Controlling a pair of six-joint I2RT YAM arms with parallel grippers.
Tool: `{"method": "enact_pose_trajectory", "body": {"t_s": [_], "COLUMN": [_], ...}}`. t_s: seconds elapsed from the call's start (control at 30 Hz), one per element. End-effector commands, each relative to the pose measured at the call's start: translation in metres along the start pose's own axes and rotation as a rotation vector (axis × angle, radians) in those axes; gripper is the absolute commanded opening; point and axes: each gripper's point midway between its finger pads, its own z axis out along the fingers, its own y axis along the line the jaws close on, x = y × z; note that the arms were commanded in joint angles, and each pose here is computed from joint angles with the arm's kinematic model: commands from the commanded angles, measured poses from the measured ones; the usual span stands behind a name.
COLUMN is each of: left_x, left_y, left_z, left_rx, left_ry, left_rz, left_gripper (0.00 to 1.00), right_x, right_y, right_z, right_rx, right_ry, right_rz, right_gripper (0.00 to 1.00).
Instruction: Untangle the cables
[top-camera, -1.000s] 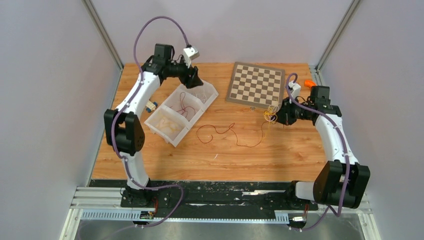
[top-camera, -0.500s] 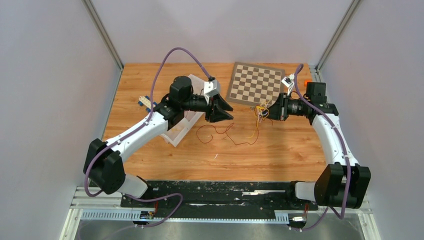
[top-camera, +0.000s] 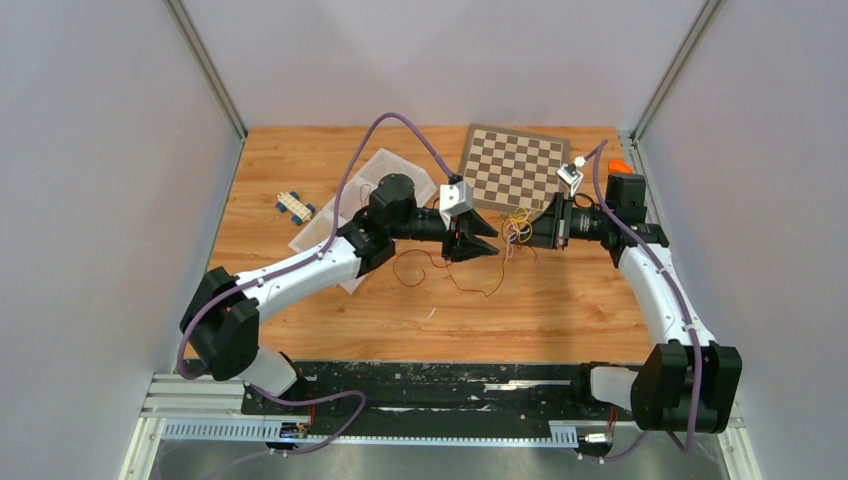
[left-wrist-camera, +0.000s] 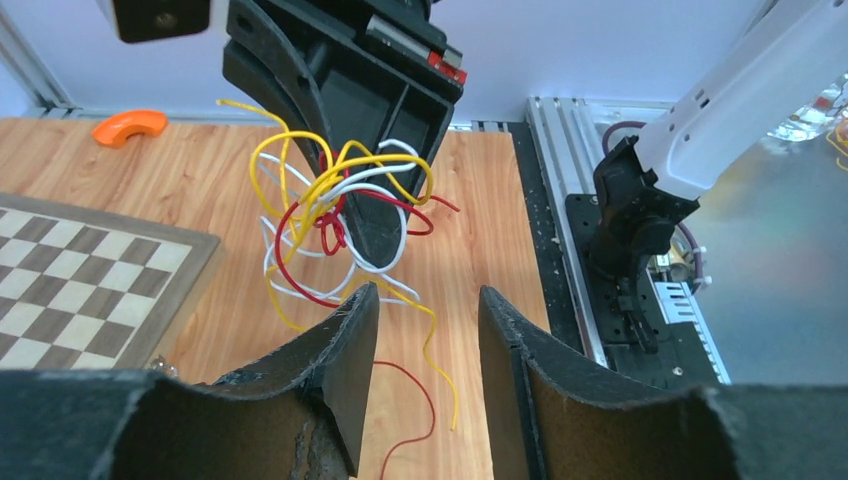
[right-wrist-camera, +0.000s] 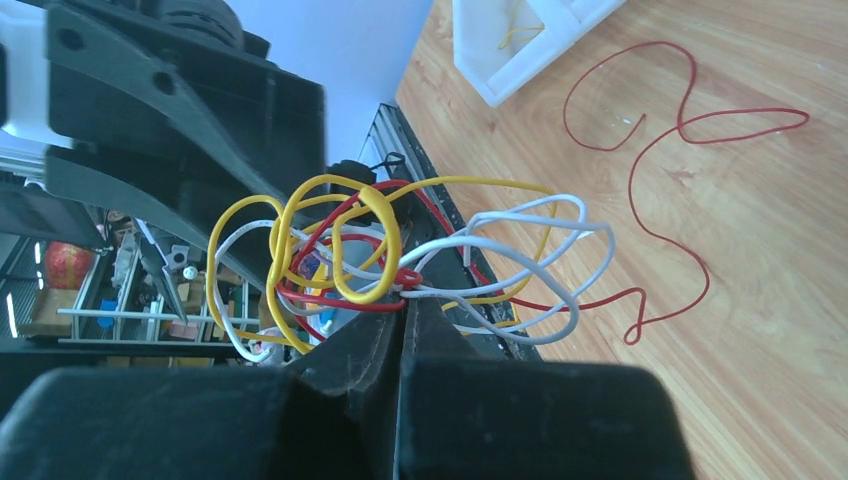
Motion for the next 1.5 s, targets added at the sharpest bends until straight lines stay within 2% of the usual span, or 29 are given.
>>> {"method": "enact_pose_trajectory", "body": {"t_s": [0.0,0.2,0.53,0.93,1.0,1.03,1.1,1.13,1.33,1.47], "left_x": [-0.01,-0.006,0.003,-0.005,-0.004,-0.005,-0.007,-0.008,-0.013,-0.013], "left_y": [0.003,0.006,0.002,-0.021,-0.026,-0.029,-0.032,-0.032,-0.029,-0.025], "left_z": [0.015,0.025,0.033,0.023,0.02,0.019,0.018,0.018,0.021,0.021], "left_rx": [-0.012,-0.013,-0.024,0.062,0.085,0.095,0.103,0.102,0.094,0.071], "left_ry": [-0.032,-0.019,0.009,-0.003,0.0,0.0,-0.002,-0.004,-0.012,-0.008], "left_rz": [0.11,0.136,0.165,0.206,0.2,0.193,0.181,0.177,0.158,0.154], "left_gripper": [0.5,0.54,0.54,0.22,0.27,0.37,0.41,0.41,0.31,0.13], "right_x": [0.004,0.011,0.022,0.018,0.017,0.017,0.018,0.018,0.018,0.018], "right_y": [0.023,0.027,0.029,0.018,0.017,0.017,0.016,0.016,0.015,0.014], "right_z": [0.0,0.001,0.006,0.007,0.006,0.006,0.006,0.006,0.007,0.007], "right_rx": [-0.055,-0.051,-0.055,0.004,0.011,0.014,0.017,0.017,0.017,0.018], "right_ry": [0.007,0.008,0.032,0.003,0.001,0.0,-0.001,0.0,0.003,0.003], "right_rz": [-0.036,-0.056,-0.065,-0.125,-0.137,-0.141,-0.145,-0.147,-0.15,-0.154], "right_gripper": [0.0,0.0,0.0,0.0,0.0,0.0,0.0,0.0,0.0,0.0]}}
